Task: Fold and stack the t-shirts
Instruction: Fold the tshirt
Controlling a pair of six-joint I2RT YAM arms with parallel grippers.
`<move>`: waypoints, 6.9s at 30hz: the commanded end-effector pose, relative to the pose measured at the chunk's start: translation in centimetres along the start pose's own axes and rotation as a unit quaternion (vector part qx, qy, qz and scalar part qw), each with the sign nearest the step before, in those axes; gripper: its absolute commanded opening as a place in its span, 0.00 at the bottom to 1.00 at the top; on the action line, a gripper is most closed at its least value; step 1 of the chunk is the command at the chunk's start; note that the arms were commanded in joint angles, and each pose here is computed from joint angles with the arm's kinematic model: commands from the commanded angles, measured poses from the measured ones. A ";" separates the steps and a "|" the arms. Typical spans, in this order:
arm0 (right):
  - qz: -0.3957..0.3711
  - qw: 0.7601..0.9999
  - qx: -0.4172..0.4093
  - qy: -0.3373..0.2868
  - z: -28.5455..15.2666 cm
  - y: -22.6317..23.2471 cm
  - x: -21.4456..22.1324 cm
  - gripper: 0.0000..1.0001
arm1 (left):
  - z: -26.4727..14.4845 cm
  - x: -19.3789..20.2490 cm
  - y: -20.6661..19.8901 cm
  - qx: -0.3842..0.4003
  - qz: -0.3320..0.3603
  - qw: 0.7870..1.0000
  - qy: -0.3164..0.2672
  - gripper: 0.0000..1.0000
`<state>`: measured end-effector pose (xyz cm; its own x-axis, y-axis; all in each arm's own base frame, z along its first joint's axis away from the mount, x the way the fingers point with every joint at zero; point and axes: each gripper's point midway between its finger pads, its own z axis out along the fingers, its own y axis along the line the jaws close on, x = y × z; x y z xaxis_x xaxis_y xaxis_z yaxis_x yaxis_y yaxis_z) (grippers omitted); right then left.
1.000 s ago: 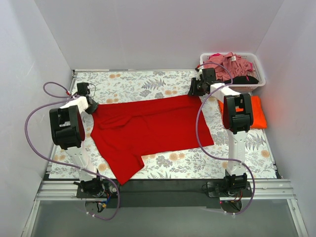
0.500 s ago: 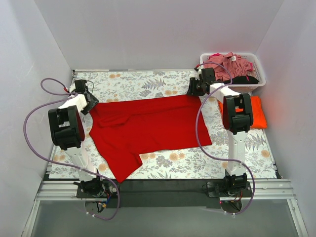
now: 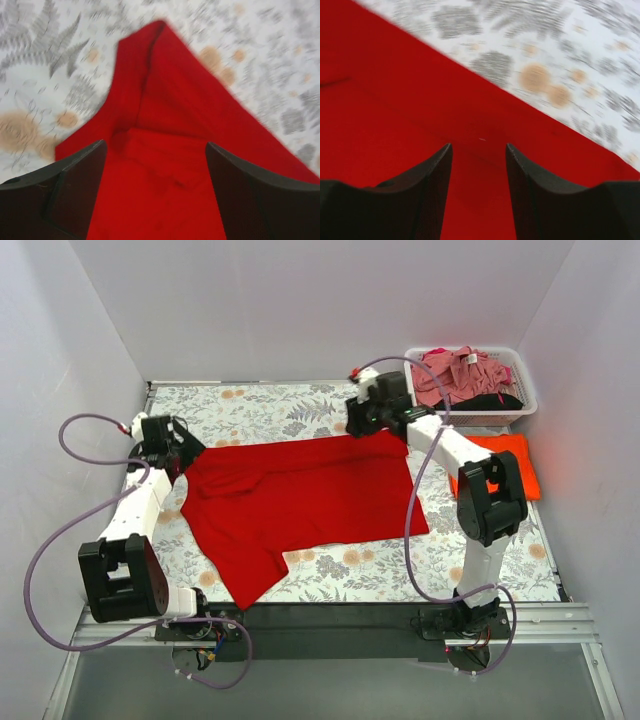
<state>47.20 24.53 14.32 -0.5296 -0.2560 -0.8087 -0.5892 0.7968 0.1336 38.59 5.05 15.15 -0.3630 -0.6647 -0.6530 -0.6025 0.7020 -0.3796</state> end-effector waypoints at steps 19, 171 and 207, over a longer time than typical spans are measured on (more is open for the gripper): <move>-0.320 0.936 -0.122 -0.078 9.0 27.6 3.5 0.54 | 1.1 6.8 5.3 -0.054 0.025 0.996 0.066 0.79; -0.170 0.947 -0.263 -0.068 6.4 28.0 3.7 0.44 | 2.2 11.9 1.5 0.070 0.013 0.982 0.173 0.77; -0.138 0.946 -0.287 -0.061 6.3 27.3 4.8 0.44 | 0.1 14.3 3.3 0.036 -0.015 0.975 0.220 0.67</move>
<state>32.30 48.10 9.87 -0.2584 -0.3531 -0.8992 -0.9443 0.2888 0.1579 33.24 -2.60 4.99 -0.6312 -0.7074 -0.3181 -0.5214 0.6907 -0.5011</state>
